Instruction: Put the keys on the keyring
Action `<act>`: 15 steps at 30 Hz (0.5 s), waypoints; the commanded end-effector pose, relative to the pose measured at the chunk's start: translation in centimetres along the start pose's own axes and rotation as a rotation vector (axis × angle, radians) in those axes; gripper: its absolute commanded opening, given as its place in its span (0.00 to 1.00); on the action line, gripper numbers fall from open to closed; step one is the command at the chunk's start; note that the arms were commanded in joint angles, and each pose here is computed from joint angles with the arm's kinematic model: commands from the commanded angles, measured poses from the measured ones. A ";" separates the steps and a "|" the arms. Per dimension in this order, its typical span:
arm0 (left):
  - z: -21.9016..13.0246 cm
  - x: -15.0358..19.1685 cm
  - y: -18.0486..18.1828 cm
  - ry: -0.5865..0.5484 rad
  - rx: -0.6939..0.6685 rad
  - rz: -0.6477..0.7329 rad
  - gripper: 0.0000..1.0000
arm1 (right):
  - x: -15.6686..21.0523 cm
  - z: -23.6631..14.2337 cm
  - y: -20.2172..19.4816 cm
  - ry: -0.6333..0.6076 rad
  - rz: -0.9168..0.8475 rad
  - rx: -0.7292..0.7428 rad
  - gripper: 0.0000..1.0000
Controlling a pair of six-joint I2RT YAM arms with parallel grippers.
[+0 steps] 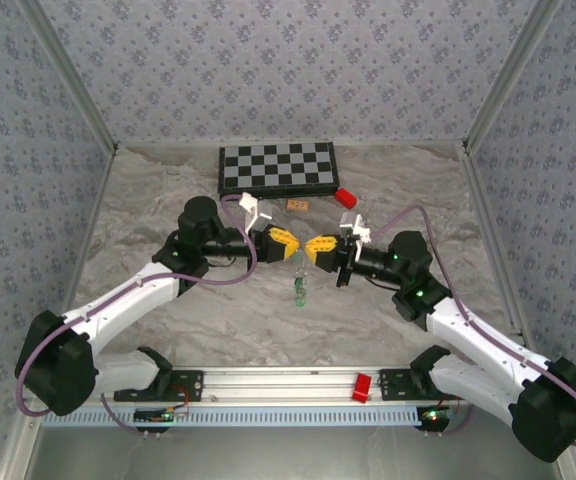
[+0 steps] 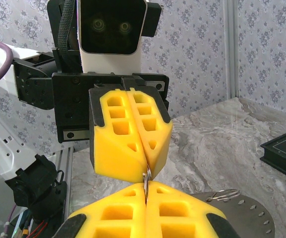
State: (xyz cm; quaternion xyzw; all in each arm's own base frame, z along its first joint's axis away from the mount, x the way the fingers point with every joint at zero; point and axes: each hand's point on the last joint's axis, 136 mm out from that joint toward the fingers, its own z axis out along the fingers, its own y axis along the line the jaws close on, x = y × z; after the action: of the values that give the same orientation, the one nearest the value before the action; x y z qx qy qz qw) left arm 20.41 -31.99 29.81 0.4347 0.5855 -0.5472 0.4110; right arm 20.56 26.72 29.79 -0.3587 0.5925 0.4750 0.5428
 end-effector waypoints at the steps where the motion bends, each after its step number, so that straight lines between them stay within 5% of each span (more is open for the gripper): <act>1: 0.0 -1.7 -1.1 -0.029 0.037 0.058 0.00 | -1.6 -0.3 0.1 -0.050 -0.032 0.008 0.00; 15: 0.1 -1.5 -1.0 -0.023 0.038 0.056 0.00 | -1.5 -0.3 -0.2 -0.050 -0.031 0.017 0.00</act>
State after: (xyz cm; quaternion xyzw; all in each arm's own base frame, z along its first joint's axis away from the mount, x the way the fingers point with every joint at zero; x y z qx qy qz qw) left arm 20.41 -31.97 29.80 0.4346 0.5857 -0.5470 0.4109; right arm 20.84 26.53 29.74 -0.3544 0.5952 0.4713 0.5459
